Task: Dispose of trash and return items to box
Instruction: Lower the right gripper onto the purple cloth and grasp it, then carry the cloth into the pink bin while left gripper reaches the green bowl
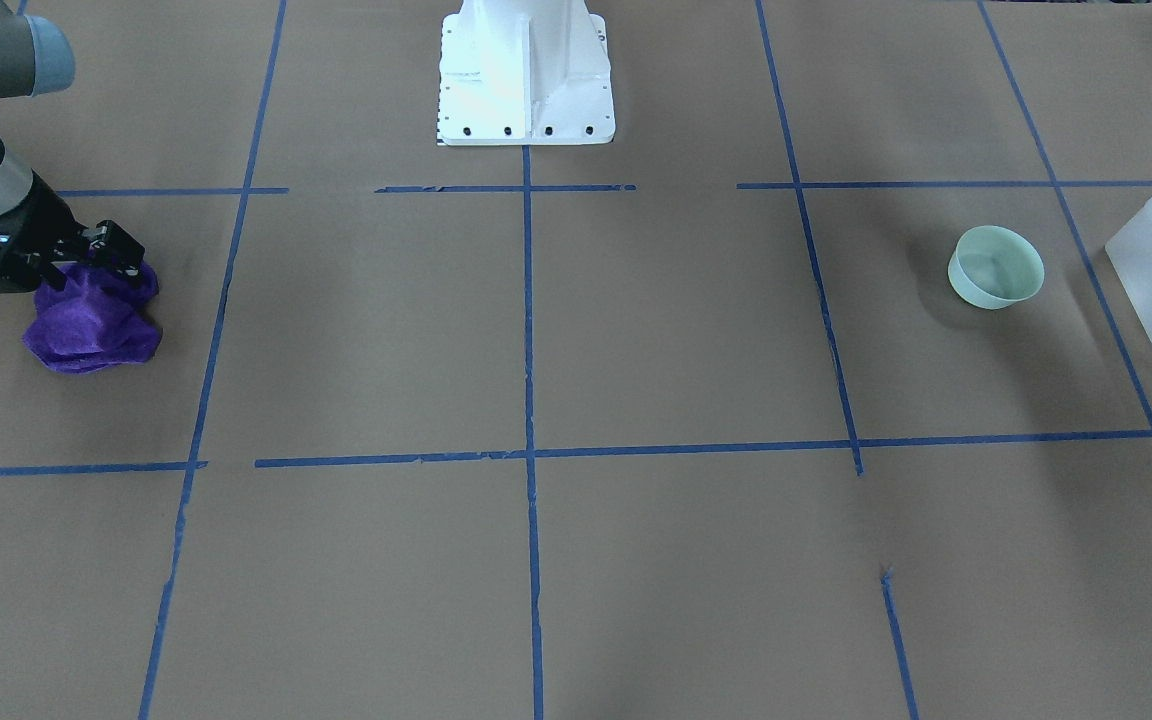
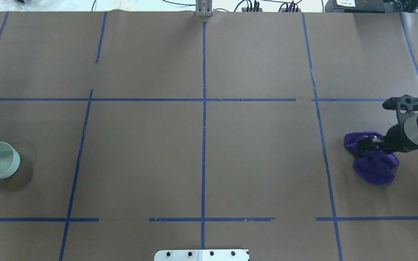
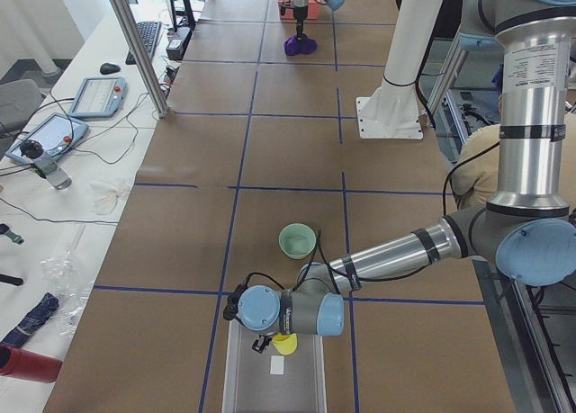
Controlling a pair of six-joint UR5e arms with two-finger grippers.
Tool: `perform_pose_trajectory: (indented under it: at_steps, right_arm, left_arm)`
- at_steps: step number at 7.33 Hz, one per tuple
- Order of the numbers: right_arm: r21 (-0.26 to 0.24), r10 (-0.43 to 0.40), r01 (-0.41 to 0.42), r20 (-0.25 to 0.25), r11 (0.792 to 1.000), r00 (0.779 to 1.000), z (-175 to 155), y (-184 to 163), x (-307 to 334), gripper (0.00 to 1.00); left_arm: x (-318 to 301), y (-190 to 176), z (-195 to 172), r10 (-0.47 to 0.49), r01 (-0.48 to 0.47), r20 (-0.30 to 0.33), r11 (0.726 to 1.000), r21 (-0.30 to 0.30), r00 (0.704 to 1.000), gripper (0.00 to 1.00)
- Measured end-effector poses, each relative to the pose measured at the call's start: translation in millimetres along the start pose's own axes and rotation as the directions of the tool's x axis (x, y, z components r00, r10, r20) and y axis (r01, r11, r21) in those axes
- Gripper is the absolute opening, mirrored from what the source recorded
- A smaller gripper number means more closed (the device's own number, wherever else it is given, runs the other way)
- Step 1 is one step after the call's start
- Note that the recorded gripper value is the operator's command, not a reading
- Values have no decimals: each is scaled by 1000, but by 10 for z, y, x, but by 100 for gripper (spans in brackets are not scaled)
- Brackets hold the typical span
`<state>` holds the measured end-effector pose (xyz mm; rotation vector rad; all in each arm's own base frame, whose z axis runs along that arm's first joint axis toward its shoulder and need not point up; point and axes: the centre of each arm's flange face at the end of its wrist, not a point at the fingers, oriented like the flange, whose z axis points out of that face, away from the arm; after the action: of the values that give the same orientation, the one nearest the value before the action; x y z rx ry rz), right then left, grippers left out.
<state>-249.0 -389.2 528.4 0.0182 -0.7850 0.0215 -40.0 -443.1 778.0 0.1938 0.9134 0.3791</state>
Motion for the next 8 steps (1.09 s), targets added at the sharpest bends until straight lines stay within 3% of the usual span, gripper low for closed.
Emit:
perform_pose_trajectory:
  at_steps: [1,2,5,7,8]
  right_arm:
    - [5,-4,4,-18,1000,1000,46,30,14,11]
    - [6,-4,5,-28,1000,1000,69,47,33,0]
    - [-1,3,-3,-38,1000,999,61,120,132,0]
    - [31,40,-40,1,999,999,-351,113,268,0]
    - [50,82,-85,54,995,995,-690,22,421,0]
  left_arm:
    - [220,-202,-220,-22,22,12,999,36,1000,100]
    - [495,-389,-477,-47,45,33,996,80,998,100]
    - [1144,-566,-1051,-152,123,147,974,190,977,100]
    - [1415,-669,-968,-182,157,128,970,183,975,100]
    - [1590,-748,-814,-179,161,110,974,157,978,100]
